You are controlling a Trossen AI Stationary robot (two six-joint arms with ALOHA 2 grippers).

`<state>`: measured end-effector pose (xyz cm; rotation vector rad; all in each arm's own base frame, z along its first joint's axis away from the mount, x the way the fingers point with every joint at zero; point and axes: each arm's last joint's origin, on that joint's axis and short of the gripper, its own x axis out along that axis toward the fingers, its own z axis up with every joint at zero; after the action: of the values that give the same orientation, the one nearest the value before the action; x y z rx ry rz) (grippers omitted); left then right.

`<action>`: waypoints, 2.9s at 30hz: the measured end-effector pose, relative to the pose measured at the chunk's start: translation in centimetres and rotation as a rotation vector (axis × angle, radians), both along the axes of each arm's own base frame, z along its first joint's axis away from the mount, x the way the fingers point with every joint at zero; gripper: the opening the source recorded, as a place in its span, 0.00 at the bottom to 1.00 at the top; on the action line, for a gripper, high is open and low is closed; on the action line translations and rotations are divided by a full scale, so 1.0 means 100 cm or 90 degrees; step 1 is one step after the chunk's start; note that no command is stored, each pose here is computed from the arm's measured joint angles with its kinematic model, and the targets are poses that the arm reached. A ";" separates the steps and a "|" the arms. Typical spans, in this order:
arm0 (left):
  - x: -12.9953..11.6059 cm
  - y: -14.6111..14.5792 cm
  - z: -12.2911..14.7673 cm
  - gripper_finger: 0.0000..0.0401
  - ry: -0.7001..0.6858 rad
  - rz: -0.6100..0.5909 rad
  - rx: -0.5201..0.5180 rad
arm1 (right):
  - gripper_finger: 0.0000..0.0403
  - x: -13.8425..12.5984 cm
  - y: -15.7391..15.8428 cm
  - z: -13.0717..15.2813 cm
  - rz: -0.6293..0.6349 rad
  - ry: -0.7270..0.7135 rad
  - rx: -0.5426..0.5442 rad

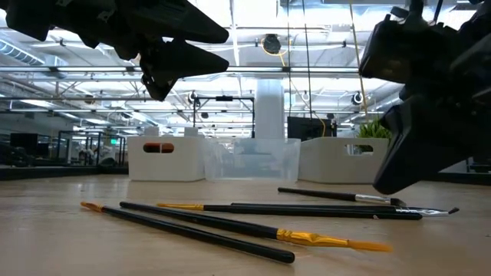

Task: Pick & Place Paint Supplies
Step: Put the silver paint brush in the transparent bin

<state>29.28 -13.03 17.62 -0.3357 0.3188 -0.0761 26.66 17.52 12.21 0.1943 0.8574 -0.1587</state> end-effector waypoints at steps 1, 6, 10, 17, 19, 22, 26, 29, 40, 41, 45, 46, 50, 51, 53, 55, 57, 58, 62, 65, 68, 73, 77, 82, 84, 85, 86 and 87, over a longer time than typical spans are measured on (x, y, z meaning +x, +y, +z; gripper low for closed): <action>0.000 0.000 0.000 0.44 0.000 0.000 0.000 | 0.00 0.001 0.000 -0.002 0.003 0.004 0.005; 0.000 0.000 0.000 0.44 0.000 0.000 0.000 | 0.00 0.005 0.000 -0.008 0.009 0.010 0.018; 0.000 0.000 0.000 0.44 0.000 0.000 0.000 | 0.00 0.006 -0.001 -0.010 0.014 0.018 0.020; -0.001 -0.001 -0.001 0.44 0.014 0.008 -0.039 | 0.00 0.005 -0.001 -0.012 0.044 0.032 0.002; -0.003 -0.003 -0.004 0.44 0.033 -0.003 -0.040 | 0.00 0.005 -0.001 -0.012 0.044 0.032 0.002; -0.007 -0.009 -0.007 0.44 0.053 -0.013 -0.022 | 0.00 0.004 -0.001 -0.012 0.044 0.034 0.001; -0.008 -0.009 -0.007 0.44 0.044 0.023 0.009 | 0.00 0.004 -0.001 -0.012 0.044 0.036 0.000; -0.008 -0.008 -0.008 0.44 0.044 0.030 0.033 | 0.00 0.004 -0.001 -0.012 0.044 0.036 -0.001; 0.009 0.012 -0.054 0.44 0.118 0.092 0.068 | 0.00 0.004 -0.002 -0.013 0.045 0.038 -0.003; 0.011 0.014 -0.058 0.44 0.119 0.095 0.079 | 0.00 0.004 -0.002 -0.013 0.045 0.038 -0.003; 0.017 0.020 -0.067 0.44 0.110 0.086 0.121 | 0.00 0.004 -0.002 -0.013 0.045 0.039 -0.004; 0.018 0.021 -0.068 0.44 0.104 0.079 0.128 | 0.00 0.004 -0.002 -0.013 0.047 0.039 -0.005; 0.023 0.021 -0.070 0.44 0.068 0.042 0.158 | 0.00 0.004 -0.001 -0.013 0.053 0.037 -0.008; 0.025 0.021 -0.071 0.44 0.058 0.030 0.162 | 0.00 0.004 -0.001 -0.013 0.053 0.037 -0.008; 0.026 0.020 -0.071 0.44 0.041 0.008 0.168 | 0.00 0.004 -0.001 -0.013 0.053 0.037 -0.008; 0.027 0.020 -0.071 0.44 0.028 -0.001 0.166 | 0.00 0.004 -0.001 -0.013 0.053 0.037 -0.008; 0.028 0.020 -0.072 0.44 0.030 -0.002 0.166 | 0.00 0.004 -0.001 -0.013 0.053 0.036 -0.008; 0.028 0.020 -0.072 0.44 0.030 -0.003 0.165 | 0.00 0.004 -0.001 -0.013 0.053 0.036 -0.008; 0.028 0.020 -0.071 0.44 0.030 -0.010 0.162 | 0.00 0.004 -0.001 -0.013 0.053 0.036 -0.008; 0.028 0.020 -0.071 0.44 0.029 -0.018 0.159 | 0.00 0.004 -0.001 -0.013 0.053 0.036 -0.008; 0.028 0.020 -0.071 0.44 0.030 -0.017 0.159 | 0.00 0.004 -0.001 -0.013 0.053 0.036 -0.008; 0.029 0.023 -0.071 0.43 0.030 -0.012 0.159 | 0.00 0.004 -0.001 -0.013 0.053 0.036 -0.007; 0.030 0.026 -0.071 0.43 0.031 -0.005 0.158 | 0.00 0.004 -0.001 -0.013 0.053 0.036 -0.007; 0.031 0.029 -0.072 0.43 0.033 -0.025 0.139 | 0.00 0.004 -0.002 -0.013 0.052 0.036 -0.007; 0.031 0.029 -0.072 0.40 0.033 -0.028 0.138 | 0.00 0.004 -0.002 -0.013 0.052 0.036 -0.007; 0.031 0.029 -0.072 0.38 0.033 -0.029 0.137 | 0.00 0.004 -0.002 -0.013 0.052 0.036 -0.007; 0.031 0.029 -0.072 0.35 0.033 -0.034 0.137 | 0.00 0.004 -0.002 -0.013 0.052 0.036 -0.007; 0.031 0.029 -0.072 0.32 0.033 -0.040 0.136 | 0.00 0.004 -0.002 -0.013 0.052 0.036 -0.007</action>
<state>32.41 -10.13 10.46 -0.1166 0.3846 -0.0938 27.09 17.35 10.92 0.1441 0.9196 -0.0930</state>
